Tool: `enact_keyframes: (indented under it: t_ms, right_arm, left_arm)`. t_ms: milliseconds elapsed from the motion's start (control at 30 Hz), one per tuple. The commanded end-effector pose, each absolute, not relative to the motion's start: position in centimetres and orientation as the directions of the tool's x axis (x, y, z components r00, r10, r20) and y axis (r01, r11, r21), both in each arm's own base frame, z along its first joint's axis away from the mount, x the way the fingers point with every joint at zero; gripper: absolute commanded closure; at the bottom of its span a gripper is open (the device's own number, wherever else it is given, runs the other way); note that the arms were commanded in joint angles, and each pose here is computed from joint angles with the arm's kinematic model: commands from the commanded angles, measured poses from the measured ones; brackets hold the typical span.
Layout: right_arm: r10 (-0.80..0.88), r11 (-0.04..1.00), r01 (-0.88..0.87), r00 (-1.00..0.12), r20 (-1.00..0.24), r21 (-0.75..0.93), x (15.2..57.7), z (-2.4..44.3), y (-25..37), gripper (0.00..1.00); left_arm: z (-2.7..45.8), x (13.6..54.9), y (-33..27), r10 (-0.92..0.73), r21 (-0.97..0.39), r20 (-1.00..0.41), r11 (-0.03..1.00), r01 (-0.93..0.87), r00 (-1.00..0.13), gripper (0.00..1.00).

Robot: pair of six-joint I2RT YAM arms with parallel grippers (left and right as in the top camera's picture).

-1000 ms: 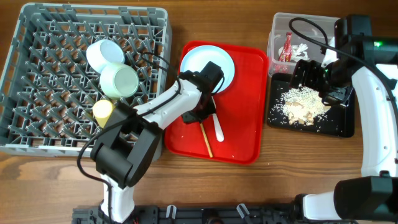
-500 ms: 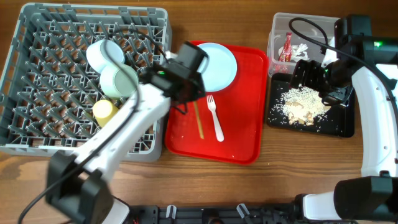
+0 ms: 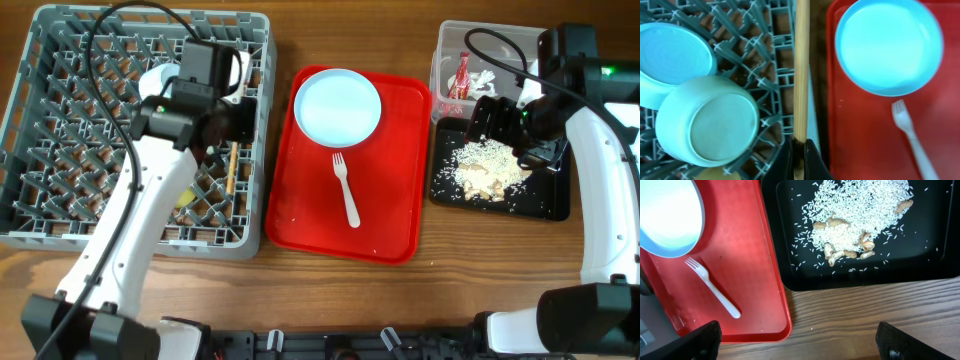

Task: Sort waste into correct bins and load items into the dishwasher rack
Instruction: 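Grasp the chopstick and carry it into the dish rack with left gripper, then reach the left gripper to the white fork on the red tray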

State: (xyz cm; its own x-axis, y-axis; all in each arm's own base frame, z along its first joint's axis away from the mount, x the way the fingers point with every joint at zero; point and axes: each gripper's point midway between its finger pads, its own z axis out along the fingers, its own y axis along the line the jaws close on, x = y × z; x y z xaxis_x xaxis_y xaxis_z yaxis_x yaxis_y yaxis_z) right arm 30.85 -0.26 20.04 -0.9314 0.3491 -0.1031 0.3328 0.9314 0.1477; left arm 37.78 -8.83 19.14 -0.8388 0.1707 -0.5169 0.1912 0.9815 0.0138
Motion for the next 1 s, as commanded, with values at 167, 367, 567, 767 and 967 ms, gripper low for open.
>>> enact_keyframes:
  t_ms: [167,367,567,767,967]
  right_arm:
    - [0.350,0.932,0.332,-0.928,-0.128,0.144,30.9,20.8,-0.5,0.00]
    - [0.350,0.932,0.332,-0.928,-0.128,0.144,30.9,20.8,-0.5,0.00]
    - [0.350,0.932,0.332,-0.928,-0.128,0.144,30.9,20.8,-0.5,0.00]
    - [0.351,0.932,0.332,-0.928,-0.130,0.144,31.0,20.8,-0.5,0.00]
    - [0.351,0.932,0.332,-0.927,-0.131,0.145,31.0,20.8,-0.5,0.00]
  left_arm:
    - [15.1,39.2,-7.6,0.210,0.048,-0.423,0.977,0.210,-0.882,0.71]
    - [15.1,39.3,-7.7,0.188,0.038,-0.426,0.981,0.190,-0.885,0.53]
    - [15.9,38.9,-9.9,0.063,-0.126,-0.434,0.983,0.130,-0.899,0.54]
    - [16.3,36.4,-17.0,0.019,-0.420,-0.338,0.892,0.169,-0.941,0.38]
    - [13.7,34.2,-22.3,0.007,-0.411,-0.237,0.905,0.106,-0.971,0.42]
